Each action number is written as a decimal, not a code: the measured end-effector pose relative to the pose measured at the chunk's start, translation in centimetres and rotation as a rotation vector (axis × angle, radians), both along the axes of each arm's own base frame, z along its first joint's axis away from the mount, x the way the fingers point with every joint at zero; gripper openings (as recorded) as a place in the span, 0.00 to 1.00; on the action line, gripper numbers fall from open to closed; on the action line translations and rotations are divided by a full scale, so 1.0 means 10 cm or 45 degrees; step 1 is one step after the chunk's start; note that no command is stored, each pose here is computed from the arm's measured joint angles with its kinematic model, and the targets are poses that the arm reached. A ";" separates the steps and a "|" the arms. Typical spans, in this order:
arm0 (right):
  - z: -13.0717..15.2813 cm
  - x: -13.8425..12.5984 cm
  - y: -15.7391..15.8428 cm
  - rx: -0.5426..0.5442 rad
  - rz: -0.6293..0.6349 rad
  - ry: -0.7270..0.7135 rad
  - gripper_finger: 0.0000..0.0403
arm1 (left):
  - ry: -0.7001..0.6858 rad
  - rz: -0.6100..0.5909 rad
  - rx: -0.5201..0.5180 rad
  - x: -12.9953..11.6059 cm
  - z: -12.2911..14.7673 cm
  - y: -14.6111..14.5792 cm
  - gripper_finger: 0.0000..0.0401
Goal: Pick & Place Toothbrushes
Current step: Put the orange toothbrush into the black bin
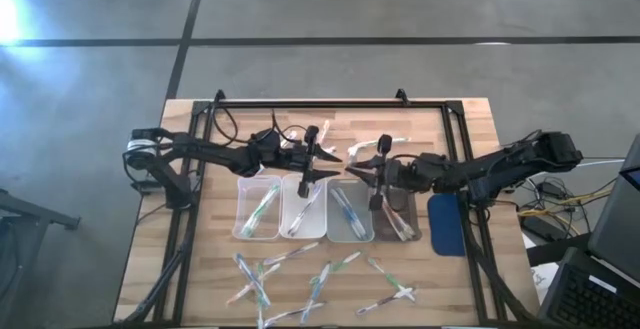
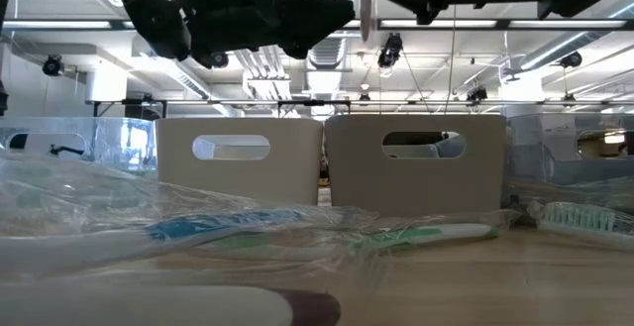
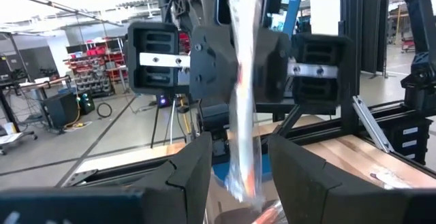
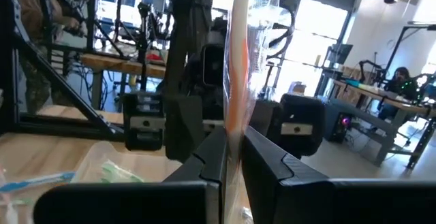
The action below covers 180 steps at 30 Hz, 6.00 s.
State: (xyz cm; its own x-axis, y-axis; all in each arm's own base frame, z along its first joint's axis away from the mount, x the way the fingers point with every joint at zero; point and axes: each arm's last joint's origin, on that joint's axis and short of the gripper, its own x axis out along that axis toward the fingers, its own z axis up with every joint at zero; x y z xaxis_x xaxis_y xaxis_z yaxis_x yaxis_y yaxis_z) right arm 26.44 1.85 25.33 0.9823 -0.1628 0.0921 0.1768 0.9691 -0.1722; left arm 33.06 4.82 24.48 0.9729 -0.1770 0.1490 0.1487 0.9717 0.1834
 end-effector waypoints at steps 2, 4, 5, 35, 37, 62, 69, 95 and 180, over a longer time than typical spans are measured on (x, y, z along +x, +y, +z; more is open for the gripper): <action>-0.04 0.05 0.00 -0.013 -0.002 -0.010 0.07 | 0.003 0.001 -0.001 0.00 0.00 0.00 0.38; -0.06 0.08 0.01 -0.020 -0.003 -0.030 0.07 | 0.010 0.000 -0.006 0.00 -0.01 0.00 0.38; -0.07 0.09 0.01 -0.020 -0.003 -0.038 0.07 | 0.011 0.000 -0.008 0.00 -0.01 0.00 0.38; -0.06 0.35 0.03 -0.012 -0.007 0.003 0.09 | 0.074 -0.028 -0.048 0.01 -0.05 -0.04 0.06; -0.06 0.35 0.03 -0.010 -0.007 0.004 0.11 | 0.078 -0.030 -0.060 0.01 -0.05 -0.04 0.06; 0.67 -0.94 -0.11 0.465 -0.168 0.519 0.48 | 0.878 0.051 -0.089 0.19 0.05 0.00 0.07; 0.68 -1.01 -0.10 0.461 -0.107 0.568 0.48 | 1.221 0.102 -0.077 0.11 0.27 0.00 0.07; 0.69 0.32 0.61 -0.386 -0.114 1.282 0.26 | 1.654 0.010 -0.729 0.03 0.26 -0.01 0.07; 0.45 0.78 0.91 -0.705 -0.327 1.315 0.09 | 1.391 -0.383 -0.951 0.27 0.40 -0.08 0.22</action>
